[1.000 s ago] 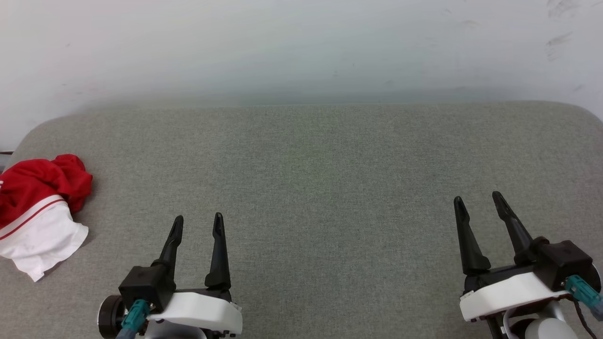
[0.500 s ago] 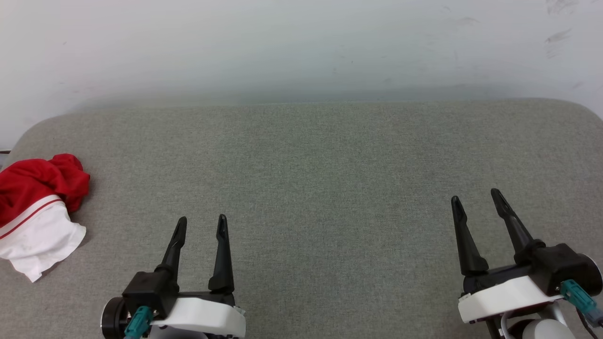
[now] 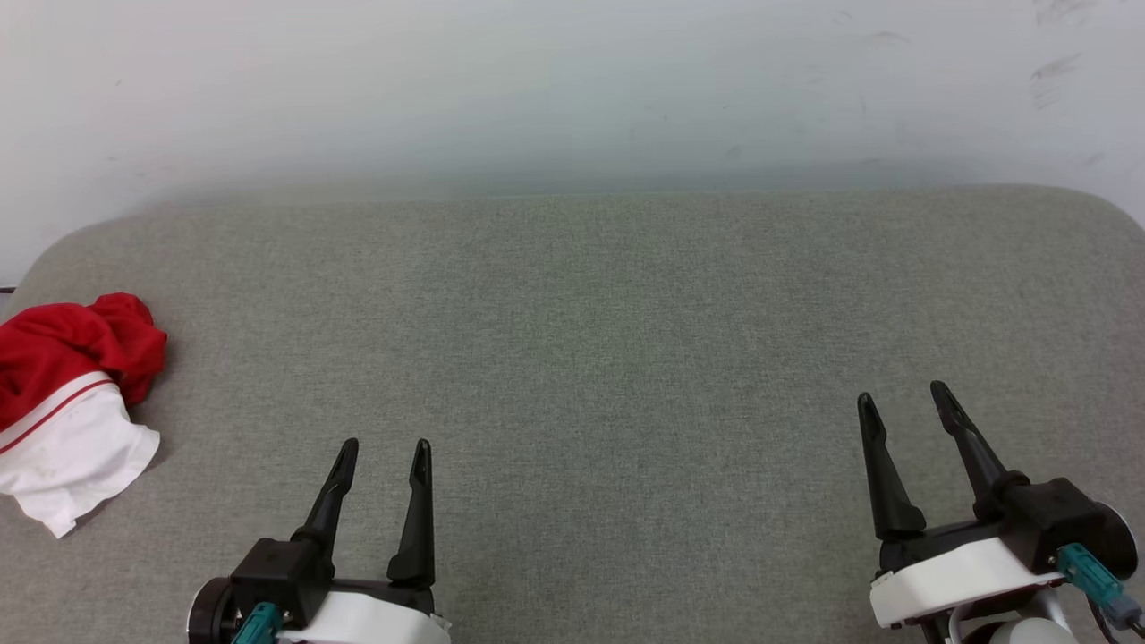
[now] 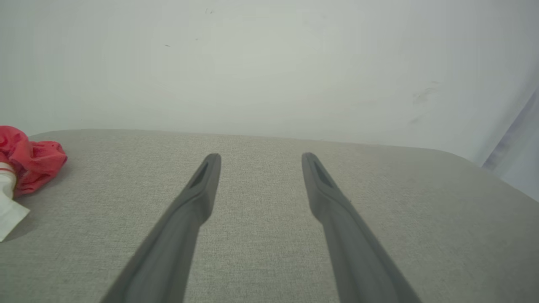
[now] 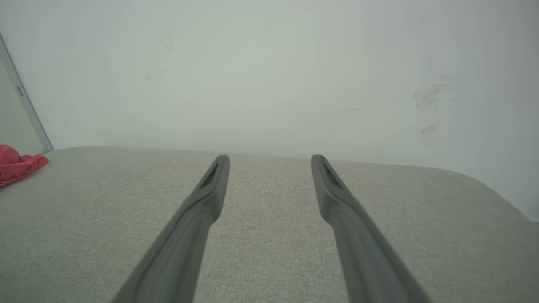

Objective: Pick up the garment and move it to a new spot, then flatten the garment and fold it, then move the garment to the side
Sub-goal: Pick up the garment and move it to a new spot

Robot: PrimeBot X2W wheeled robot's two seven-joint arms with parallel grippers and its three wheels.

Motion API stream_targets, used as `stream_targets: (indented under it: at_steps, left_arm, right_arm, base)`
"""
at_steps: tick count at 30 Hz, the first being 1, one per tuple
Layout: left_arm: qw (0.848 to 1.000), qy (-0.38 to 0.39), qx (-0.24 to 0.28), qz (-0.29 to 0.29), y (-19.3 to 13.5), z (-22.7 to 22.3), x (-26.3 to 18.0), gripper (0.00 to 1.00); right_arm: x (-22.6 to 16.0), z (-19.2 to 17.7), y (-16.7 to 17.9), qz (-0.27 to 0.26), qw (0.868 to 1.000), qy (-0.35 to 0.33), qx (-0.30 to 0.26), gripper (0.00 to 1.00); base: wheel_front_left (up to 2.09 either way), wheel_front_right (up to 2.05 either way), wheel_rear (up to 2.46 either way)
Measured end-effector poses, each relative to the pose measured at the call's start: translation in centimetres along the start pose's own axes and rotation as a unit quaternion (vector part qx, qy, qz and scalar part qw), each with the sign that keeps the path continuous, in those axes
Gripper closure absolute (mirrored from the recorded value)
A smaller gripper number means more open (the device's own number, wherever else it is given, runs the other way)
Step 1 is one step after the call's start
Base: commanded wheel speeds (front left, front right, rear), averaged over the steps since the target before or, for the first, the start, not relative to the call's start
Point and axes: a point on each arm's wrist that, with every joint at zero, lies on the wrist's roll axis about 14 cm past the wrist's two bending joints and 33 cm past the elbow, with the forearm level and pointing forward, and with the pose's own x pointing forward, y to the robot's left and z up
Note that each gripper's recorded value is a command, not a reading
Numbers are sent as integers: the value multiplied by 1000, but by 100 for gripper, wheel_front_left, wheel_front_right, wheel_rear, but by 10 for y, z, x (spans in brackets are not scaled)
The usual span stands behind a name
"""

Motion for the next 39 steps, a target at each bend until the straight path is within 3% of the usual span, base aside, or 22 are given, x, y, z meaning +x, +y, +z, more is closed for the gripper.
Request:
stream_targets:
  at_steps: [15, 25, 39]
  left_arm:
    - [999, -7, 33, 9, 7, 2, -12, 0]
    - [996, -7, 33, 87, 50, 7, -44, 0]
    - [979, -13, 49, 197, 102, 18, -105, 0]
  right_arm:
    - [6, -2, 27, 46, 999, -4, -25, 0]
    - [16, -9, 79, 121, 993, 1, -1, 0]
    - [23, -15, 160, 237, 971, 7, 22, 0]
  base:
    - [0, 0, 0]
    - [0, 0, 0]
    - [0, 0, 0]
